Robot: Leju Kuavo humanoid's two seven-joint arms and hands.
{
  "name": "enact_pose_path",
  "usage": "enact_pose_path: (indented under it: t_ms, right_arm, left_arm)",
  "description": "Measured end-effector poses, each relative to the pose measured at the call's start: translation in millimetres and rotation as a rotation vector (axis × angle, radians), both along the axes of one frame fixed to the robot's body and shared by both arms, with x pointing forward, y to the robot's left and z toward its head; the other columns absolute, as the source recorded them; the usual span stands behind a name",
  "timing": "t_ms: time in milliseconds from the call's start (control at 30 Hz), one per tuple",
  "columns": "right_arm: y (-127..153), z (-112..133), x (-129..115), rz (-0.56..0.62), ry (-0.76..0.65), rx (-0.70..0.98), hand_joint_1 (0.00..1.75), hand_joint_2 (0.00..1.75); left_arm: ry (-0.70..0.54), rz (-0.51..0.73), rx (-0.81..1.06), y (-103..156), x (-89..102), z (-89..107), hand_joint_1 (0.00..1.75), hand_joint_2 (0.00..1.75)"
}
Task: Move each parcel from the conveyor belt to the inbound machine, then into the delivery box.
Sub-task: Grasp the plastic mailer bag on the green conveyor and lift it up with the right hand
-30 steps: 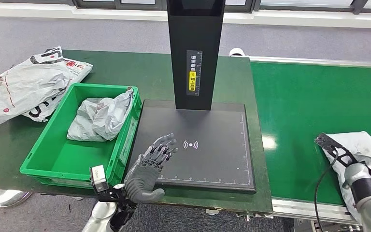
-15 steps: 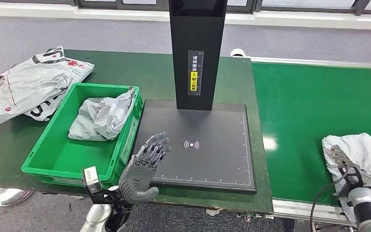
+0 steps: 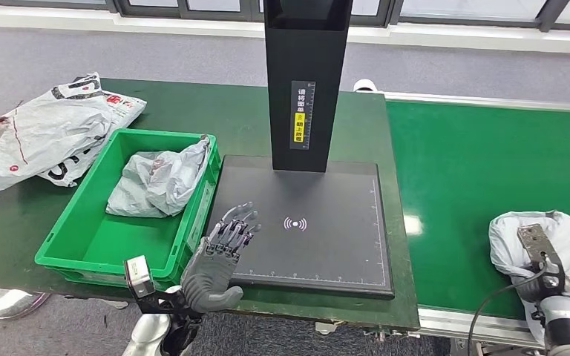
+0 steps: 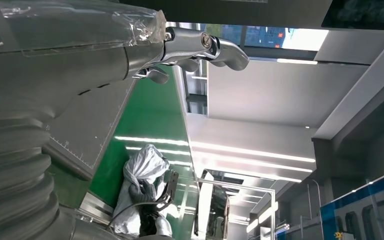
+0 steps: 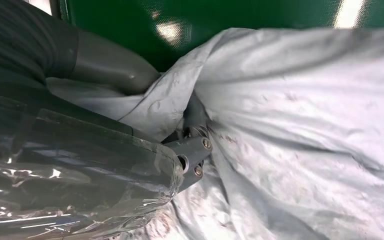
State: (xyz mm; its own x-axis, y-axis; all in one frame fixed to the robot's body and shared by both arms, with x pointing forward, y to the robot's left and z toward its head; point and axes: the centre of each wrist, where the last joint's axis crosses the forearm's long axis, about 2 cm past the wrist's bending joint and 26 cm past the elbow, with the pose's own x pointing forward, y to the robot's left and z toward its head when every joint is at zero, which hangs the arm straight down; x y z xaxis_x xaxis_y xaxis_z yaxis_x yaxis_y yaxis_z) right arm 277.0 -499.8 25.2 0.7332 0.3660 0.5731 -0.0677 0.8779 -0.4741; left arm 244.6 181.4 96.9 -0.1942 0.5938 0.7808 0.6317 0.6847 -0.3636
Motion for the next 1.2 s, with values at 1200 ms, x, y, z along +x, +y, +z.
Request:
enact_pose_path:
  t_ms: [1200]
  right_arm:
    - [104, 120, 53, 0.126, -1.18, 0.555, 1.75, 1.75]
  left_arm:
    - [0.062, 0.084, 0.025, 1, 3.3, -8.3, 0.0, 1.75]
